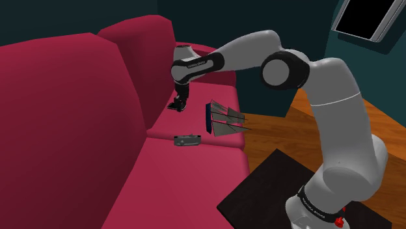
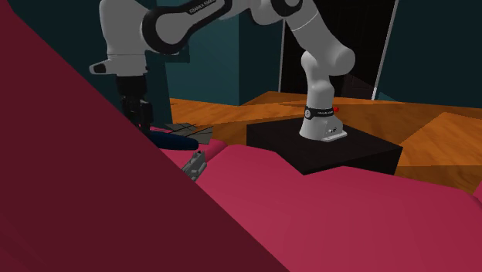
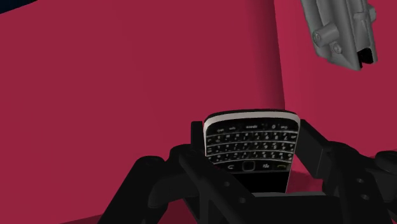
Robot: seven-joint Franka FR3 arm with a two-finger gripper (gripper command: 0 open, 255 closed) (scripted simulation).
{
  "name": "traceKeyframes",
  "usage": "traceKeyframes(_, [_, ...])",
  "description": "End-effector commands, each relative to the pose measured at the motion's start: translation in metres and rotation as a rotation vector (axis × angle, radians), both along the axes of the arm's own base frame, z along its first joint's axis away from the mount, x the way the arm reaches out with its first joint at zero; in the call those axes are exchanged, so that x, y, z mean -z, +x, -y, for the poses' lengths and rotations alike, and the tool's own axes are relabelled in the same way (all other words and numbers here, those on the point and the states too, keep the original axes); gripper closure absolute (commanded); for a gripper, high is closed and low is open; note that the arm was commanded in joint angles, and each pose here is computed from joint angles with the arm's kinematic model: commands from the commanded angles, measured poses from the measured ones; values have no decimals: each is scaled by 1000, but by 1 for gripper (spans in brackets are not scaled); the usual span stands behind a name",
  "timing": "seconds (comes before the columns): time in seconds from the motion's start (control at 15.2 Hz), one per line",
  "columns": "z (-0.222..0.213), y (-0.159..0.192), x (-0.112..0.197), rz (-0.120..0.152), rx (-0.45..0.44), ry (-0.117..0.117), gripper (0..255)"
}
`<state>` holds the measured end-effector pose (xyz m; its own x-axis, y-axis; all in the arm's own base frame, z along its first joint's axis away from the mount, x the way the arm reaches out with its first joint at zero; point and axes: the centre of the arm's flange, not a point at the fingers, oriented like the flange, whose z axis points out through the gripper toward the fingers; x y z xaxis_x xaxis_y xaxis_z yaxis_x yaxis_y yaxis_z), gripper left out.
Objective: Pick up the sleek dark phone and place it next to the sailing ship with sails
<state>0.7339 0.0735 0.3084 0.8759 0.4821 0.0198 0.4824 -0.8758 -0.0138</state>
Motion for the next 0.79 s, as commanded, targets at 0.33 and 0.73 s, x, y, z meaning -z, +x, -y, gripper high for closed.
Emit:
traceKeyframes(0.33, [50,46,6,0,-1,0,255])
traceKeyframes(0.73, [50,46,38,0,-1,0,255])
